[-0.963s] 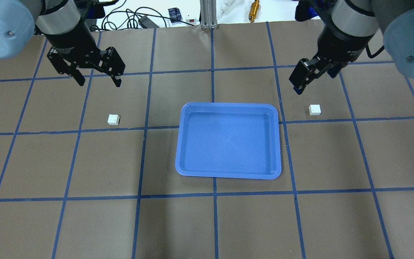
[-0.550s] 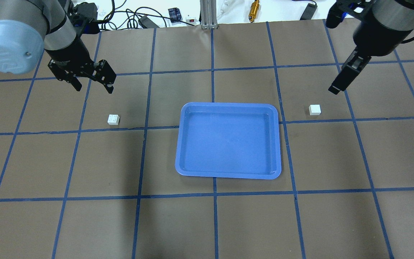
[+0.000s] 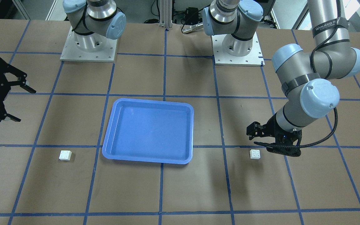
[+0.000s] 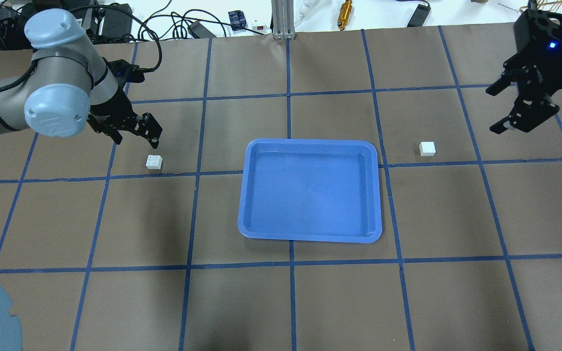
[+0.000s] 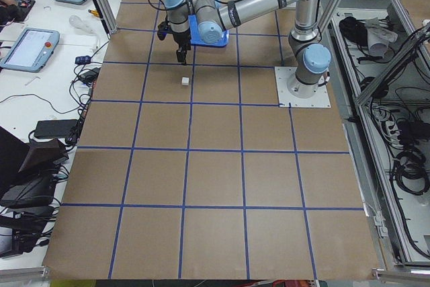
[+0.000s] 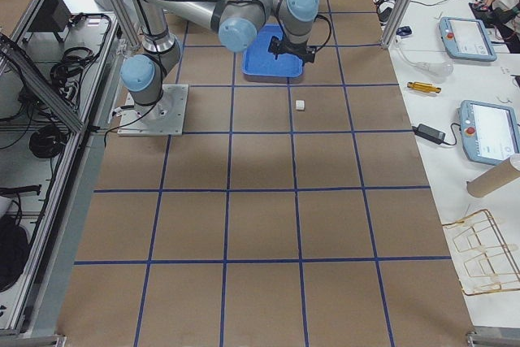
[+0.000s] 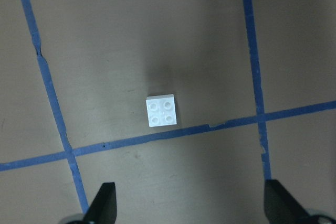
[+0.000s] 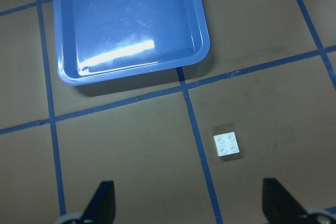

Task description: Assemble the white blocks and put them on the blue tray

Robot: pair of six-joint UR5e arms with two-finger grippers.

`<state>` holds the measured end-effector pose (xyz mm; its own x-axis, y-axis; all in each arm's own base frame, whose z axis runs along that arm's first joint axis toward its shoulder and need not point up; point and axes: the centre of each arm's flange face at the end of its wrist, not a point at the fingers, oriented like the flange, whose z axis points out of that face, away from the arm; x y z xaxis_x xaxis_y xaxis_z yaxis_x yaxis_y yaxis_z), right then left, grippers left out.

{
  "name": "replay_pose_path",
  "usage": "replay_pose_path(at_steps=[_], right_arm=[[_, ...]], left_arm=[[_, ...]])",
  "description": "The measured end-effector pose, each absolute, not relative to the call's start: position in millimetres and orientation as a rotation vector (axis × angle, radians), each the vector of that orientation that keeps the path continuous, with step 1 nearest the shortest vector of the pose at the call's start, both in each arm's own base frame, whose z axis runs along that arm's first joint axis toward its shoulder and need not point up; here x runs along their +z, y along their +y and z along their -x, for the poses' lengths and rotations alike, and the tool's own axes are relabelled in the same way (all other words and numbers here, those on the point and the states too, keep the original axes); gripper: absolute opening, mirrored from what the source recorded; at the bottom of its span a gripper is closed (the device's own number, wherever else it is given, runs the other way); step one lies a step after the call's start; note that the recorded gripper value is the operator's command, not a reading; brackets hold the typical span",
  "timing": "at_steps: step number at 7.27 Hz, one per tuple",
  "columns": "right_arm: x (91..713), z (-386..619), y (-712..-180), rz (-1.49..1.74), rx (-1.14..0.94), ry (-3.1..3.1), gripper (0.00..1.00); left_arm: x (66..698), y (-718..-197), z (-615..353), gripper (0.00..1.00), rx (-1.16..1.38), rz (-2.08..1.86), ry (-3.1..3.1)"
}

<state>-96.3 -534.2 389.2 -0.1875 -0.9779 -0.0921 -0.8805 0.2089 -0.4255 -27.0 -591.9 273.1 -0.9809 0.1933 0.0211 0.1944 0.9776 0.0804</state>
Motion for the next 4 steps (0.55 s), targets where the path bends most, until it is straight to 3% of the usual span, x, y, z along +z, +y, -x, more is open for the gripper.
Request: replay_pose_path(at_steps=[2,4], right_arm=[[320,166,-547,1.698,-0.568,1.960,0.95],[241,204,-573,1.643,-0.679,1.833,0.98]], left_arm=[[238,-602,23,1.00,-0.165,0.314,-3.103],[208,-609,21,0.97,-0.206,0.310,-3.095]])
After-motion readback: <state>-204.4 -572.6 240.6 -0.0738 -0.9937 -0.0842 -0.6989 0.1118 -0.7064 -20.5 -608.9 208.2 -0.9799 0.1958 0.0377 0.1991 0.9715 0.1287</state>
